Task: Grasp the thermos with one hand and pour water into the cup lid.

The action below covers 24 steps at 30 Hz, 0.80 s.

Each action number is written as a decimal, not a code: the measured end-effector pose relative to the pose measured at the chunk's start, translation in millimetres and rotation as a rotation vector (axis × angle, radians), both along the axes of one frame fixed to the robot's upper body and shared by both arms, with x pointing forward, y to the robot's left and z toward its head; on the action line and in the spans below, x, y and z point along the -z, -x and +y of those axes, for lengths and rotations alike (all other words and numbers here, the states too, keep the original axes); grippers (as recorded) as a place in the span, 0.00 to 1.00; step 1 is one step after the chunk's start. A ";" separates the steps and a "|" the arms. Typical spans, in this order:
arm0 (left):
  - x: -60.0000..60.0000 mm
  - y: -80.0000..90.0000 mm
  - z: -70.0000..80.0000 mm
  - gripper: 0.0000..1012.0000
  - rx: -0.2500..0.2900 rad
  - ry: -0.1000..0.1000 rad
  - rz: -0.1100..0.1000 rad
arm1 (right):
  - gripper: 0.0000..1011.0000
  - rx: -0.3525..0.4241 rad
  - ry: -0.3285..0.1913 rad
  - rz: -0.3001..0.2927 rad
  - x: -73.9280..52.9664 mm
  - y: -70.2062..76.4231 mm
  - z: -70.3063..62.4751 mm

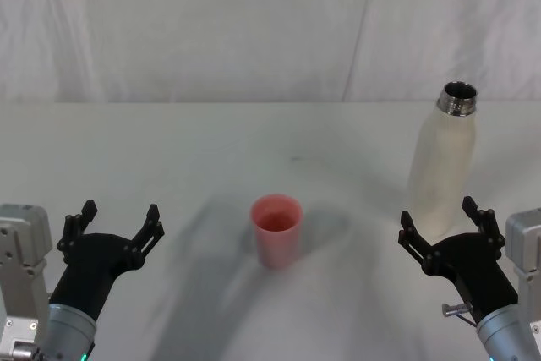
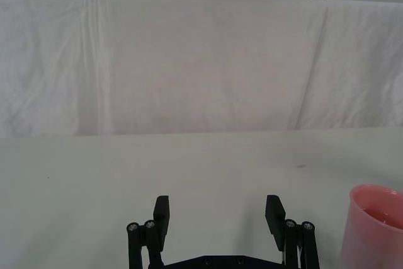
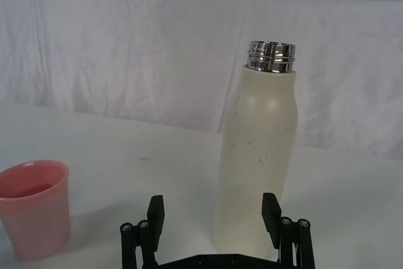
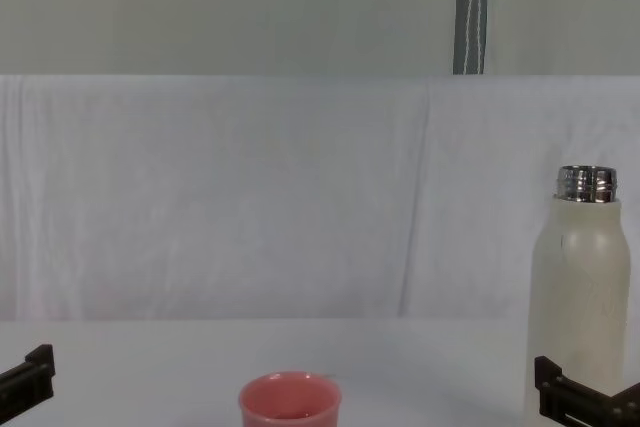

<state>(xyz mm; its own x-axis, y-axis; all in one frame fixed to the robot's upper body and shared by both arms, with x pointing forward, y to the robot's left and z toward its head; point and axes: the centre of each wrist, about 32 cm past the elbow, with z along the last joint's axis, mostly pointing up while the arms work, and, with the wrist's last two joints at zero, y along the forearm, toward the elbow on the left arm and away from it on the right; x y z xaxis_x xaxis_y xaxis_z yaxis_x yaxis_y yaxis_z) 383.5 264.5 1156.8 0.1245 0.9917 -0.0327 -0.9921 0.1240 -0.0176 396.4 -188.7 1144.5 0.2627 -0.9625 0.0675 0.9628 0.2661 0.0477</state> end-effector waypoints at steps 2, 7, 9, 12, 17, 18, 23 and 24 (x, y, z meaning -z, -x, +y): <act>0.0 0.0 0.0 0.99 0.000 0.000 0.000 | 0.99 0.000 0.000 0.000 0.0 0.0 0.0; 0.0 0.0 0.0 0.99 0.000 0.000 0.000 | 0.99 0.000 0.000 0.000 0.0 0.0 0.0; 0.0 0.0 0.0 0.99 0.000 0.000 0.000 | 0.99 0.000 0.000 0.000 0.0 0.0 0.0; 0.0 0.0 0.0 0.99 0.000 0.000 0.000 | 0.99 0.000 0.000 0.000 0.0 0.0 0.0; 0.0 0.0 0.0 0.99 0.000 0.000 0.000 | 0.99 0.000 0.000 0.000 0.0 0.0 0.0; 0.0 0.0 0.0 0.99 0.000 0.000 0.000 | 0.99 0.000 0.000 0.000 0.0 0.0 0.0; 0.0 0.0 0.0 0.99 0.000 0.000 0.000 | 0.99 0.000 0.000 0.000 0.0 0.0 0.0; 0.0 0.0 0.0 0.99 0.000 0.000 0.000 | 0.99 0.000 0.000 0.000 0.0 0.0 0.0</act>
<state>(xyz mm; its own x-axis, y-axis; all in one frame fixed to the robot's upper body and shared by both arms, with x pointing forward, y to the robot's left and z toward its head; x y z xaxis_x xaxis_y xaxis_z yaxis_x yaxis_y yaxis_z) 383.5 264.5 1156.8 0.1245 0.9917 -0.0326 -0.9921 0.1240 -0.0176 396.4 -188.7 1144.5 0.2627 -0.9625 0.0674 0.9628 0.2661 0.0478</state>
